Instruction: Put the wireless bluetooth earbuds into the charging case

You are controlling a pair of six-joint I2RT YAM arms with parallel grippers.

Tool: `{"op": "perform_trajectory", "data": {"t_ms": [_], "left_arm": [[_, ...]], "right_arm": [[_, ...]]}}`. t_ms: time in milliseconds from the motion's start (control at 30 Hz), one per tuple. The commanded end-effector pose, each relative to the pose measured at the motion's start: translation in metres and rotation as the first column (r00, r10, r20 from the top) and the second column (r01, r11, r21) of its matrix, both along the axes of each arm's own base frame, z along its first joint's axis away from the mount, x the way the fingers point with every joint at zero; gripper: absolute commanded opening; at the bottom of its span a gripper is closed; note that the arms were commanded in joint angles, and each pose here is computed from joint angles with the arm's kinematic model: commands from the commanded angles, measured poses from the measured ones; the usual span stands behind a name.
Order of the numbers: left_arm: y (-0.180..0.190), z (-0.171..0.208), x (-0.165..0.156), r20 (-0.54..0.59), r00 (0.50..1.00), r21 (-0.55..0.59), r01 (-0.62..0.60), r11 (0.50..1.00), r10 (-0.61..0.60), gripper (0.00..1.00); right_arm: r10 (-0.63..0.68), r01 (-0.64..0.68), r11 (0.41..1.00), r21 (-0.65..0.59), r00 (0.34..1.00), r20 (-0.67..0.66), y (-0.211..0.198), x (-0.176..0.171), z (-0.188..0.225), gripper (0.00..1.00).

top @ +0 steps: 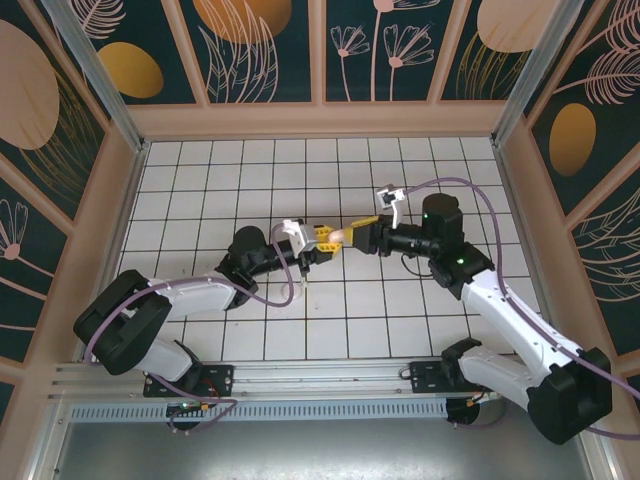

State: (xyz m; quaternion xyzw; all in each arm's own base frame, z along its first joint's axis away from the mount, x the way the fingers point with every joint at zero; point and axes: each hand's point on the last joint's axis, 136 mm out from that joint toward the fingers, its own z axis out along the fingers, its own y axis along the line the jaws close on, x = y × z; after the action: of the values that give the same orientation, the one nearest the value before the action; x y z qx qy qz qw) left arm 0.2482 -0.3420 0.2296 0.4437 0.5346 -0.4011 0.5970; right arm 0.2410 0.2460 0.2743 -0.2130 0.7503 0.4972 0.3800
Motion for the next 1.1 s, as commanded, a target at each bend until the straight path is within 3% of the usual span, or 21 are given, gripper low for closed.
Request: {"op": "perform_trajectory", "data": {"t_ms": [0, 133, 333, 600, 733, 867, 1067], "left_arm": [[0.000, 0.009, 0.013, -0.061, 0.997, -0.009, -0.048, 0.999, 0.048, 0.11], [-0.007, -0.002, 0.026, -0.209, 0.975, 0.003, -0.073, 0.997, 0.072, 0.11], [-0.021, -0.014, 0.049, -0.459, 0.883, 0.000, -0.116, 0.993, 0.103, 0.10], [-0.046, -0.027, 0.074, -0.698, 0.707, 0.027, -0.134, 0.991, 0.115, 0.10], [-0.059, -0.044, 0.088, -0.793, 0.592, 0.068, -0.146, 0.987, 0.143, 0.10], [-0.065, -0.063, 0.098, -0.854, 0.485, 0.121, -0.168, 0.978, 0.189, 0.10], [-0.071, -0.093, 0.104, -0.895, 0.372, 0.196, -0.168, 0.966, 0.246, 0.12]], "right_arm": [[-0.203, 0.202, 0.979, -0.023, 0.977, -0.059, -0.027, 0.030, -0.010, 0.43], [-0.399, 0.392, 0.917, -0.079, 0.908, -0.127, -0.061, 0.055, -0.026, 0.43], [-0.600, 0.577, 0.800, -0.165, 0.773, -0.205, -0.104, 0.073, -0.061, 0.43], [-0.652, 0.617, 0.758, -0.212, 0.716, -0.250, -0.116, 0.069, -0.084, 0.43], [-0.682, 0.638, 0.731, -0.241, 0.688, -0.249, -0.124, 0.066, -0.090, 0.44], [-0.692, 0.645, 0.722, -0.249, 0.675, -0.257, -0.126, 0.063, -0.095, 0.44], [-0.679, 0.637, 0.734, -0.235, 0.682, -0.272, -0.124, 0.061, -0.098, 0.44]]}}
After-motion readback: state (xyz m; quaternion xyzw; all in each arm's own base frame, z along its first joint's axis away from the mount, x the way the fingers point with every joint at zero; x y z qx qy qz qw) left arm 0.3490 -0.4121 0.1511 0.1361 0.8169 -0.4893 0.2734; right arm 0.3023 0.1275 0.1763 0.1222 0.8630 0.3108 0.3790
